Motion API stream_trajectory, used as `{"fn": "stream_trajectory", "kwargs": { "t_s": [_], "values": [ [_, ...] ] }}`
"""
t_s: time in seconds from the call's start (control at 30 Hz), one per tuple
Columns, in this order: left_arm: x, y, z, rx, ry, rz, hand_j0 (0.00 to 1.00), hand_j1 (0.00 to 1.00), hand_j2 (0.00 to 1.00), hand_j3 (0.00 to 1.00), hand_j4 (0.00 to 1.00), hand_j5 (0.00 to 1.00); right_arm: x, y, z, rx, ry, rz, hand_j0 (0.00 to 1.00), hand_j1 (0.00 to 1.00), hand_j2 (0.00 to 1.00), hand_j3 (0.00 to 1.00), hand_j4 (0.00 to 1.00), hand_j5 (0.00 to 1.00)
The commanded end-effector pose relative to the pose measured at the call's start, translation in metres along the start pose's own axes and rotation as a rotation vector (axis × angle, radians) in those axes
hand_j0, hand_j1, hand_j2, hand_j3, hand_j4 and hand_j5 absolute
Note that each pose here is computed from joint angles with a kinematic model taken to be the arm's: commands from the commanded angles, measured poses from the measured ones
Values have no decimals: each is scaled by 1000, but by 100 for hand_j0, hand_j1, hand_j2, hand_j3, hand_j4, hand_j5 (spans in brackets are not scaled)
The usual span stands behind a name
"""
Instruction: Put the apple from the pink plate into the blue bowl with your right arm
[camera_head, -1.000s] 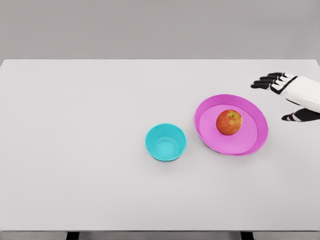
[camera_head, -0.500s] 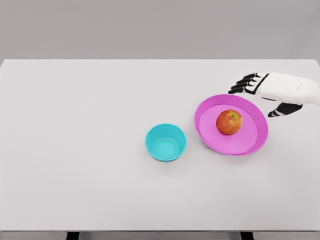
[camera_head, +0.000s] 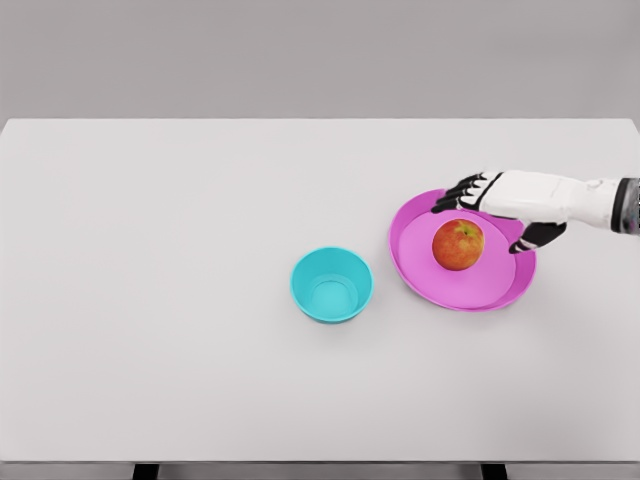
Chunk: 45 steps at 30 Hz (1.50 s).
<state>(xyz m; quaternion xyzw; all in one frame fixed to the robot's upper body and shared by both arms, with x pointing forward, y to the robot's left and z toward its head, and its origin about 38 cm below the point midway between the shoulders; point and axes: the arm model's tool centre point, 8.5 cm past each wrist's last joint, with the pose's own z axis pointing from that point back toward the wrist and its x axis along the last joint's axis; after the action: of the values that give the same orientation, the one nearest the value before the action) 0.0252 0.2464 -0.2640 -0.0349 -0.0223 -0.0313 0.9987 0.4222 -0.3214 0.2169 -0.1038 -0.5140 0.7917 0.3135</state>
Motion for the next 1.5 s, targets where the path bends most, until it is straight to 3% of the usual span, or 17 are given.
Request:
{"fn": "stream_trajectory", "kwargs": {
  "t_s": [0.0, 0.3, 0.6, 1.03, 1.07, 1.1, 1.13, 1.23, 1.47],
  "values": [
    [0, 0, 0, 0, 0, 0, 100, 100, 100, 100, 100, 100, -1, 10, -5, 23, -3, -25, 100, 100, 100, 100, 100, 100],
    [0, 0, 0, 0, 0, 0, 100, 100, 100, 100, 100, 100, 0, 4, -27, 30, -32, -23, 100, 100, 100, 100, 100, 100],
    [0, 0, 0, 0, 0, 0, 100, 100, 100, 100, 100, 100, -6, 27, -37, 99, -29, -62, 100, 100, 100, 100, 100, 100],
    [0, 0, 0, 0, 0, 0, 100, 100, 100, 100, 100, 100, -10, 29, -43, 98, -22, -79, 100, 100, 100, 100, 100, 100],
    [0, 0, 0, 0, 0, 0, 100, 100, 100, 100, 100, 100, -10, 29, -43, 99, -22, -79, 88, 88, 88, 88, 88, 88],
    [0, 0, 0, 0, 0, 0, 100, 100, 100, 100, 100, 100, -9, 30, -44, 103, -25, -79, 68, 68, 68, 68, 68, 68],
    [0, 0, 0, 0, 0, 0, 100, 100, 100, 100, 100, 100, -9, 29, -44, 102, -25, -77, 59, 59, 59, 59, 59, 59],
    [0, 0, 0, 0, 0, 0, 100, 100, 100, 100, 100, 100, -9, 30, -44, 105, -26, -79, 50, 50, 50, 50, 50, 50],
    [0, 0, 0, 0, 0, 0, 100, 100, 100, 100, 100, 100, -8, 28, -44, 100, -29, -72, 45, 45, 45, 45, 45, 45]
  ]
}}
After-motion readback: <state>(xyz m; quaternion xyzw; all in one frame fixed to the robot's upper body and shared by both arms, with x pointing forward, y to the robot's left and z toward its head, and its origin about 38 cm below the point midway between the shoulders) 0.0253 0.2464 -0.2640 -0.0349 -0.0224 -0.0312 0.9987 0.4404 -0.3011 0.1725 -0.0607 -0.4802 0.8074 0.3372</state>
